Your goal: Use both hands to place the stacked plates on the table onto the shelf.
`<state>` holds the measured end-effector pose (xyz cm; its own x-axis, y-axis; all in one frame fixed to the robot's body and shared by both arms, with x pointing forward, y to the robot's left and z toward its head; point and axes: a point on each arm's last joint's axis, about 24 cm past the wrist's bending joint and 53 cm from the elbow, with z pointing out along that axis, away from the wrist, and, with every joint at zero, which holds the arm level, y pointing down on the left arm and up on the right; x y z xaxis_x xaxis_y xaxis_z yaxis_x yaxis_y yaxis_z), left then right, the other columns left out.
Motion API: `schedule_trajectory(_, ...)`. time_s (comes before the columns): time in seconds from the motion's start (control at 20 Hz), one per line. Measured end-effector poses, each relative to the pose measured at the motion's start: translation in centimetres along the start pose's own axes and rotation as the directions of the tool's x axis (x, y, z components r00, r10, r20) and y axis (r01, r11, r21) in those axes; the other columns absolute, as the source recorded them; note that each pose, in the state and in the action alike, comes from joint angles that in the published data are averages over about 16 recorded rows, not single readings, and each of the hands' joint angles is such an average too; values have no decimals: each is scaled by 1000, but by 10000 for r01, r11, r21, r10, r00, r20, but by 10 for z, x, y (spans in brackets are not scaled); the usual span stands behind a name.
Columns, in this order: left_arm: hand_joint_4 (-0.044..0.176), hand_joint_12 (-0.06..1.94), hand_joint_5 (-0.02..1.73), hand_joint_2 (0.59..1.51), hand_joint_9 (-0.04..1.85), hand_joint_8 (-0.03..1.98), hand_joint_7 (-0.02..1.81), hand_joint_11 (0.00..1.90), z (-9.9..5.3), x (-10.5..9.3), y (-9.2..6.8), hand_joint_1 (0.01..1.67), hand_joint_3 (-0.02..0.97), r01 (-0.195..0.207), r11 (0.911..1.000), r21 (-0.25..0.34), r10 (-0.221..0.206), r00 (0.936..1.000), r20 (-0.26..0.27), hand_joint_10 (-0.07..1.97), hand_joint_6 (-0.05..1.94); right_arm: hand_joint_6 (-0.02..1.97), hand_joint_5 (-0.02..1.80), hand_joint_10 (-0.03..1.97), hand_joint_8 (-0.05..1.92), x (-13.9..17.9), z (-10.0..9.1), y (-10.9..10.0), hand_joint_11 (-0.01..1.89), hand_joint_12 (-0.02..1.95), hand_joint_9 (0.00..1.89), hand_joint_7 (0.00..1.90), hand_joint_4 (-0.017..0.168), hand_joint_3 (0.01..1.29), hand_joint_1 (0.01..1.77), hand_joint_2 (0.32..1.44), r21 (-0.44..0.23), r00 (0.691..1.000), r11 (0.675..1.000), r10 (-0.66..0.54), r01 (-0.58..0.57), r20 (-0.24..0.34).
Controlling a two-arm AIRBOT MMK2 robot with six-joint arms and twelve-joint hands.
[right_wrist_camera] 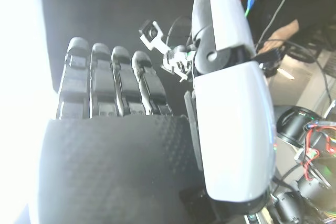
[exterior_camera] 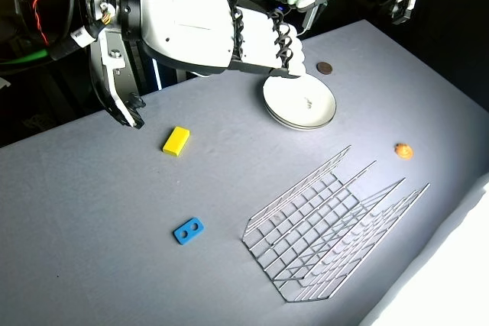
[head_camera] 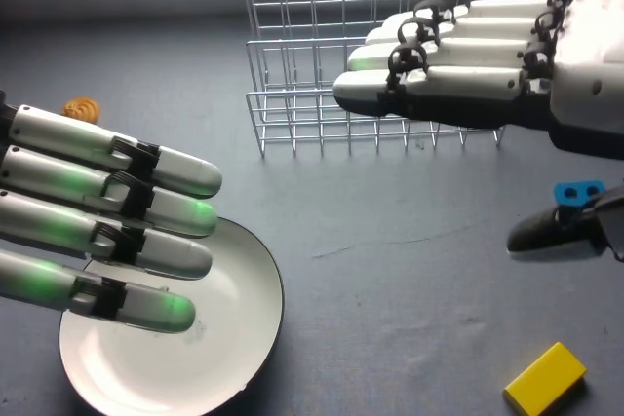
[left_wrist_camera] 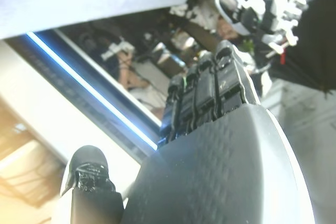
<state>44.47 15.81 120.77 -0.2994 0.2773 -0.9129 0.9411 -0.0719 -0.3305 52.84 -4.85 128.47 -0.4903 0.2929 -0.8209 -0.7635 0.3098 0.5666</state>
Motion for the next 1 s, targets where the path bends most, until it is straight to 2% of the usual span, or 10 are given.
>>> schedule_trajectory(0.3, 4, -7, 42, 1109, 17, -4, 22, 22, 5, 17, 13, 15, 0, 483, 9969, -622, -509, 9979, -406, 7, 2, 21, 22, 6, 13, 8, 3, 0, 28, 213, 22, 14, 4, 18, 1198, 961, -86, 9998, 9999, -67, 65, -177)
schedule_trajectory(0.5, 4, -6, 37, 1100, 16, -4, 22, 21, 4, 36, 30, 15, 0, 930, 9863, -1361, -1044, 9914, -784, 7, 2, 21, 22, 6, 13, 13, 8, -3, 18, 265, 22, 18, 4, 18, 1217, 943, -131, 9995, 9998, -124, 120, -303)
schedule_trajectory(0.7, 4, -4, 41, 1092, 16, -4, 21, 21, -2, 62, 47, 15, 0, 1396, 9651, -2216, -1700, 9775, -1246, 7, 1, 21, 21, 6, 13, 16, 11, -4, 13, 234, 22, 20, 4, 18, 1227, 942, -262, 9982, 9986, -477, 468, -363)
schedule_trajectory(1.0, 3, -4, 40, 1076, 18, -4, 21, 21, -23, 101, 71, 16, 0, 1851, 9198, -3460, -2614, 9466, -1887, 7, 1, 21, 17, 6, 13, 20, 16, -4, 13, 174, 21, 22, 5, 18, 1269, 942, -581, 9892, 9883, -1429, 1409, -319)
